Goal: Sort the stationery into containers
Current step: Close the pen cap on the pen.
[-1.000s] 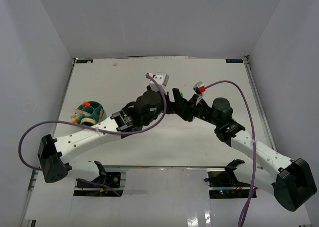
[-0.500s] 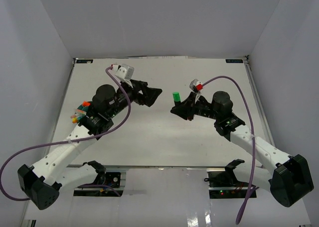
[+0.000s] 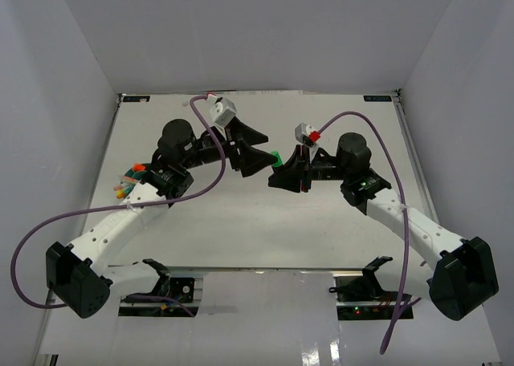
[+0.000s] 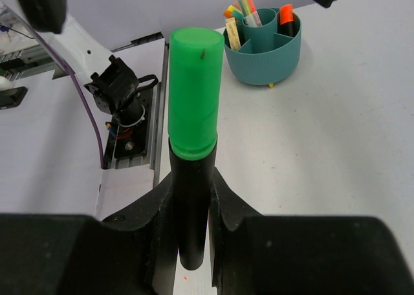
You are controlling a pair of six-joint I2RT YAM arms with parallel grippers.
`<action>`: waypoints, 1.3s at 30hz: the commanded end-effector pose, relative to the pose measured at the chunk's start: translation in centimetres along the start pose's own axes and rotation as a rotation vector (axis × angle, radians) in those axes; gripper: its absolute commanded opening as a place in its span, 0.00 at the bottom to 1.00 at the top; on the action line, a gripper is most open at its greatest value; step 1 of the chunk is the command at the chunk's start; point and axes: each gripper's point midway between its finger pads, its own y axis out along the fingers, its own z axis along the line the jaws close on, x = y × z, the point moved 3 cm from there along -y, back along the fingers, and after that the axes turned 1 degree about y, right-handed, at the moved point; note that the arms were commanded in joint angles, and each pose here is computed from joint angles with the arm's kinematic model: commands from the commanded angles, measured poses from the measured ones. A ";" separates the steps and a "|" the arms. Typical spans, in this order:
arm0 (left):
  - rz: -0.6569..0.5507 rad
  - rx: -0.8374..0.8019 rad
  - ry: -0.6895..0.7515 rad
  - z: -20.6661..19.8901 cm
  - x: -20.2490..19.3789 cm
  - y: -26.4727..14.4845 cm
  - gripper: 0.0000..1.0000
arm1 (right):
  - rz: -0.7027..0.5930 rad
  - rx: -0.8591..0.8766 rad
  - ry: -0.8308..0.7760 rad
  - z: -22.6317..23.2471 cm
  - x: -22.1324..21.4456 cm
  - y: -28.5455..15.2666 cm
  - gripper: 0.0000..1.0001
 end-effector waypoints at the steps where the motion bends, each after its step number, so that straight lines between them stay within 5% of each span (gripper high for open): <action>1: -0.040 -0.115 0.048 -1.8 2.2 0.2 0.86 | -0.014 0.044 -0.052 0.3 1.7 0.1 0.08; 19: -0.037 -0.102 -0.052 -0.7 0.4 0.9 0.64 | -0.023 0.045 -0.050 -0.1 2.3 0.5 0.08; 39: -0.053 -0.120 -0.089 -0.7 -0.2 1.8 0.56 | -0.032 0.055 -0.031 -0.1 2.0 0.6 0.08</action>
